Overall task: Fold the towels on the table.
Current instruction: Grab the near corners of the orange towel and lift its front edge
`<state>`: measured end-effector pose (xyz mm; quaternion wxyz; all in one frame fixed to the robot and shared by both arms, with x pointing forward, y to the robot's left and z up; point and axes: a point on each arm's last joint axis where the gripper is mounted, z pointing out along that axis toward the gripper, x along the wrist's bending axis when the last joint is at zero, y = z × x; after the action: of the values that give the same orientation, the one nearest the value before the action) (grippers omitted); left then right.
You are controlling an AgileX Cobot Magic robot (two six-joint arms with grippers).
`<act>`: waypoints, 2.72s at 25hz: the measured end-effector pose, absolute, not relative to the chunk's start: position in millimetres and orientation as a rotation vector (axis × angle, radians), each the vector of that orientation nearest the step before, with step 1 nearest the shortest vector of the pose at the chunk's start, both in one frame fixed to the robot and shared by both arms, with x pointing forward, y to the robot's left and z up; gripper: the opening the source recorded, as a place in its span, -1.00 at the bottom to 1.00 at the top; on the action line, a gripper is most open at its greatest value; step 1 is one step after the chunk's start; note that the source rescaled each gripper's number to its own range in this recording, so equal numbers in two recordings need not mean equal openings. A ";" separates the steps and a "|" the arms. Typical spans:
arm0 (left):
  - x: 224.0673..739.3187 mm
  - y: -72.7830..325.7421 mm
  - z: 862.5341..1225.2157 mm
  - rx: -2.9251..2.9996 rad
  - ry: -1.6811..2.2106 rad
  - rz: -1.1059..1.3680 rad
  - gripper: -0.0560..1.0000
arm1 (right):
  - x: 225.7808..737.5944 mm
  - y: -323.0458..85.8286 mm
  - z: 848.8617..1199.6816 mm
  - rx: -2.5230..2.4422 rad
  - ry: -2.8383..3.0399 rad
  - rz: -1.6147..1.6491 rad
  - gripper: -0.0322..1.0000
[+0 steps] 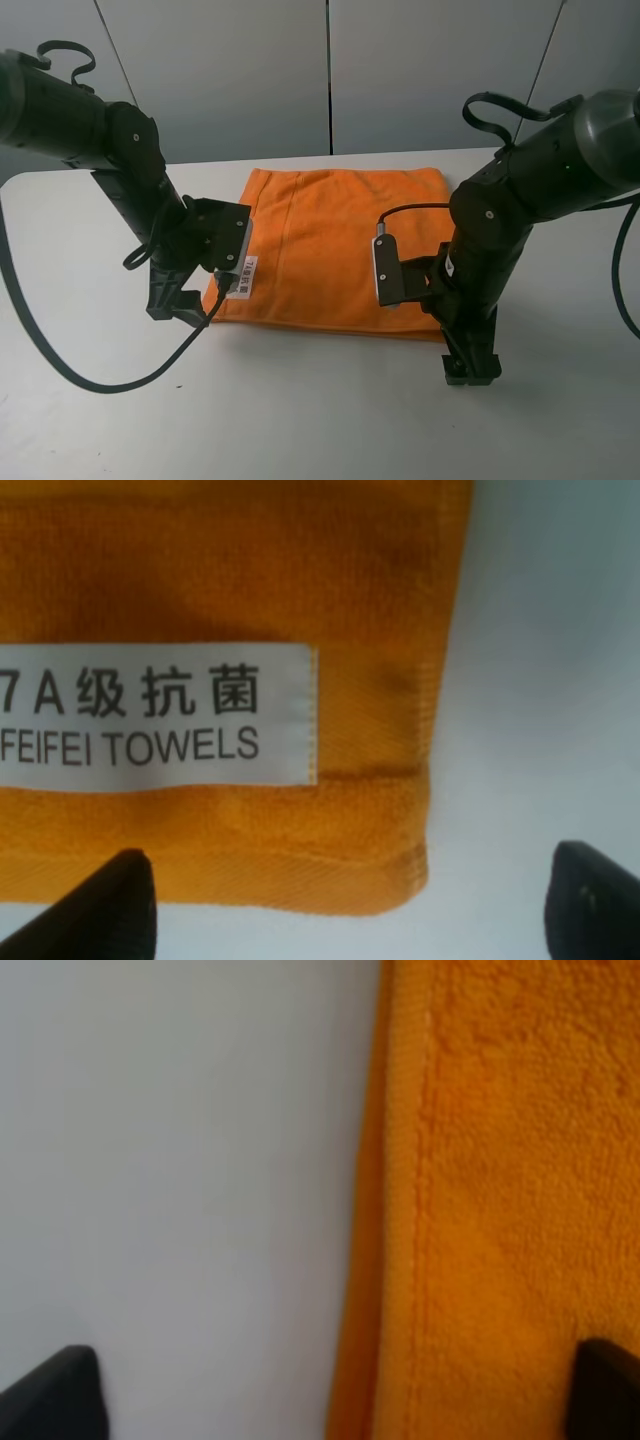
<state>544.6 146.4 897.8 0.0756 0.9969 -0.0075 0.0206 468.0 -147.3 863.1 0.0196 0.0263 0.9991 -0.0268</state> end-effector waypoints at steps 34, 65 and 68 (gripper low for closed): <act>533.2 129.0 870.5 3.055 -0.096 -0.045 0.99 | 469.0 -144.2 863.1 0.131 3.090 -0.028 1.00; 543.0 126.3 863.3 3.051 0.079 0.063 0.99 | 469.8 -141.7 863.1 0.172 3.080 0.016 1.00; 544.1 126.7 862.6 3.056 0.063 0.081 0.99 | 469.9 -141.2 863.1 0.182 3.079 0.024 1.00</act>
<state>544.1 126.7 862.6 0.0418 0.9986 0.0207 0.0264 469.9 -141.2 863.1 0.0286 0.0589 0.9978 0.0079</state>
